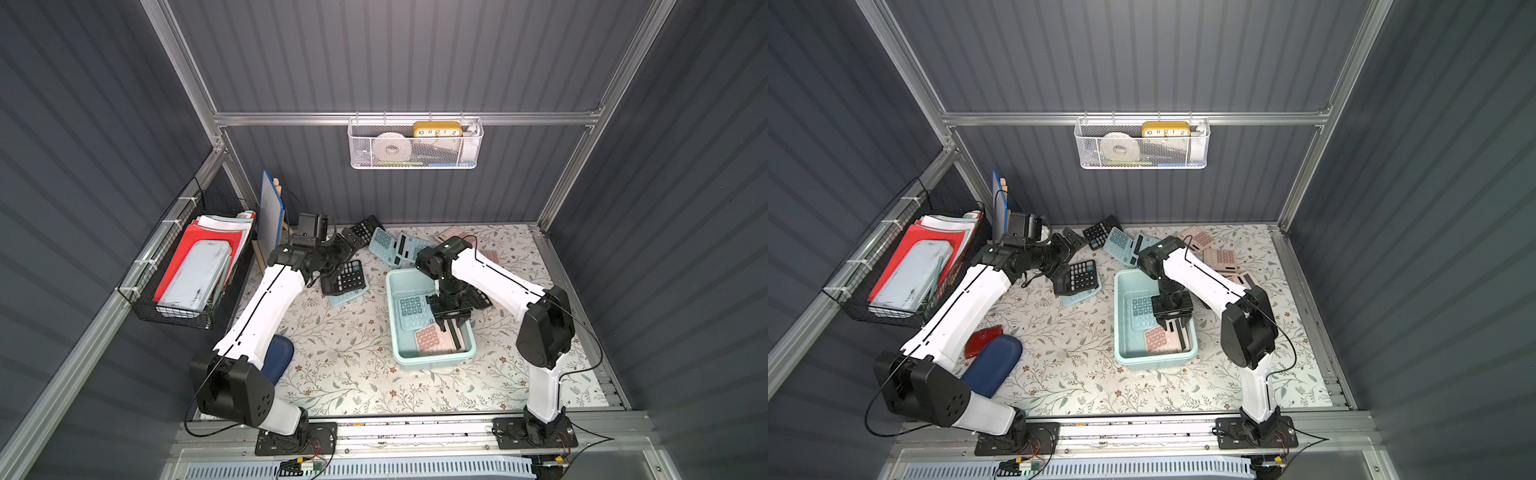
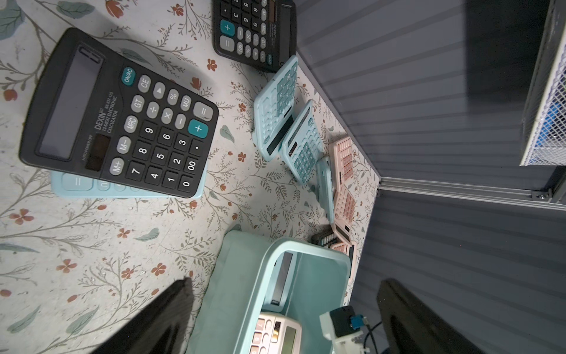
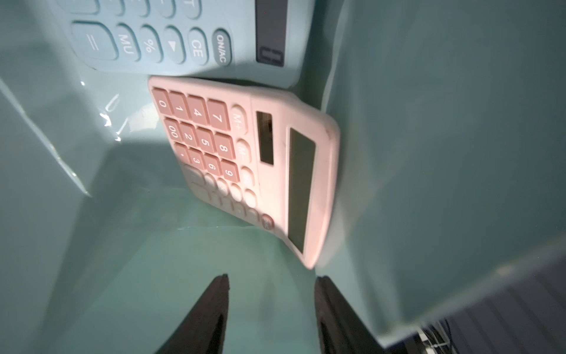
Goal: Put the calculator in the storage box
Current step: Place the calculator in the storage box, then adjust the storage box at the center of the board.
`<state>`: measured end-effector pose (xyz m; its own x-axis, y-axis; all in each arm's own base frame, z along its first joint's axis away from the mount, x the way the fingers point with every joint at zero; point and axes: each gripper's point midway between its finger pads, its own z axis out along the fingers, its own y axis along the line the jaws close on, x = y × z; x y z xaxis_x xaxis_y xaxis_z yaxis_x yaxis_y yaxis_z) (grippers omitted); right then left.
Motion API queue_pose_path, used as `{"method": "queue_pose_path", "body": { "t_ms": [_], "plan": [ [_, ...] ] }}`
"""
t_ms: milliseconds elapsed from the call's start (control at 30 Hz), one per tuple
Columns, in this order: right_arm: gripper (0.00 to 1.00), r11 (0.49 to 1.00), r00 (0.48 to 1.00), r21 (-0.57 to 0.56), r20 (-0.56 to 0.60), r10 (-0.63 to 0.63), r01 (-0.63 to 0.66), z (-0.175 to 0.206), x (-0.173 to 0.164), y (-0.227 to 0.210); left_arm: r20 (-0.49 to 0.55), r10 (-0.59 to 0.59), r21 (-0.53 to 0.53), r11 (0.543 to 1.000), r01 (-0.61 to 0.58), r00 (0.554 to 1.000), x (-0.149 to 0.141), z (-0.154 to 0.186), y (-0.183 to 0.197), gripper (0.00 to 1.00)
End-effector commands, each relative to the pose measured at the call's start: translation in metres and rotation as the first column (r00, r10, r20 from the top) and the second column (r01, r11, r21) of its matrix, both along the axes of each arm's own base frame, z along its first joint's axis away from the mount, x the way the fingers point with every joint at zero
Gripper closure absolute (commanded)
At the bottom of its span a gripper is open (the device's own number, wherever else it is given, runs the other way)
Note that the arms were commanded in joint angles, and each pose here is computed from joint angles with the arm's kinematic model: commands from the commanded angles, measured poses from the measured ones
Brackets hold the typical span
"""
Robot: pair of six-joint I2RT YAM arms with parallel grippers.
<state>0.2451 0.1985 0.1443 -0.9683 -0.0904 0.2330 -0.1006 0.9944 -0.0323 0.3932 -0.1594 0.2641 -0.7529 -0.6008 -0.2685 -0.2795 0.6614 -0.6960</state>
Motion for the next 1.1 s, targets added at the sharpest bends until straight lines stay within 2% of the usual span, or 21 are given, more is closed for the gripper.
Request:
{"method": "queue_pose_path", "body": {
  "t_ms": [0,233,467,633,800,933,1067],
  "plan": [
    [0.47,0.999,0.999,0.048,0.036,-0.028,0.026,0.026,0.001,-0.013,-0.019,-0.022,0.046,0.999,0.023,1.0,-0.011,0.001,0.004,0.01],
    [0.46,0.989,0.995,0.131,0.07,-0.074,0.064,0.032,0.004,-0.025,-0.06,-0.042,0.096,0.994,0.047,0.997,-0.02,-0.008,0.009,0.01],
    [0.44,0.968,0.974,0.234,0.182,-0.135,0.09,0.043,0.018,-0.031,-0.111,-0.061,0.092,0.993,0.071,0.992,-0.023,-0.024,0.005,0.01],
    [0.34,0.954,0.963,0.277,0.204,-0.174,0.114,0.042,0.024,-0.04,-0.142,-0.107,0.042,0.993,0.115,0.984,-0.024,-0.032,-0.006,0.01],
    [0.31,0.948,0.969,0.304,0.19,-0.157,0.094,0.021,0.024,-0.041,-0.151,-0.145,0.012,0.989,0.148,0.978,-0.026,-0.035,-0.013,0.01],
    [0.31,0.925,0.983,0.368,0.117,-0.143,0.091,0.007,0.018,-0.028,-0.167,-0.161,0.0,0.987,0.163,0.973,-0.031,-0.041,-0.015,0.01],
    [0.31,0.881,0.987,0.459,0.05,-0.151,0.112,0.004,0.016,-0.007,-0.195,-0.173,-0.018,0.985,0.173,0.965,-0.034,-0.049,-0.018,0.01]
  ]
}}
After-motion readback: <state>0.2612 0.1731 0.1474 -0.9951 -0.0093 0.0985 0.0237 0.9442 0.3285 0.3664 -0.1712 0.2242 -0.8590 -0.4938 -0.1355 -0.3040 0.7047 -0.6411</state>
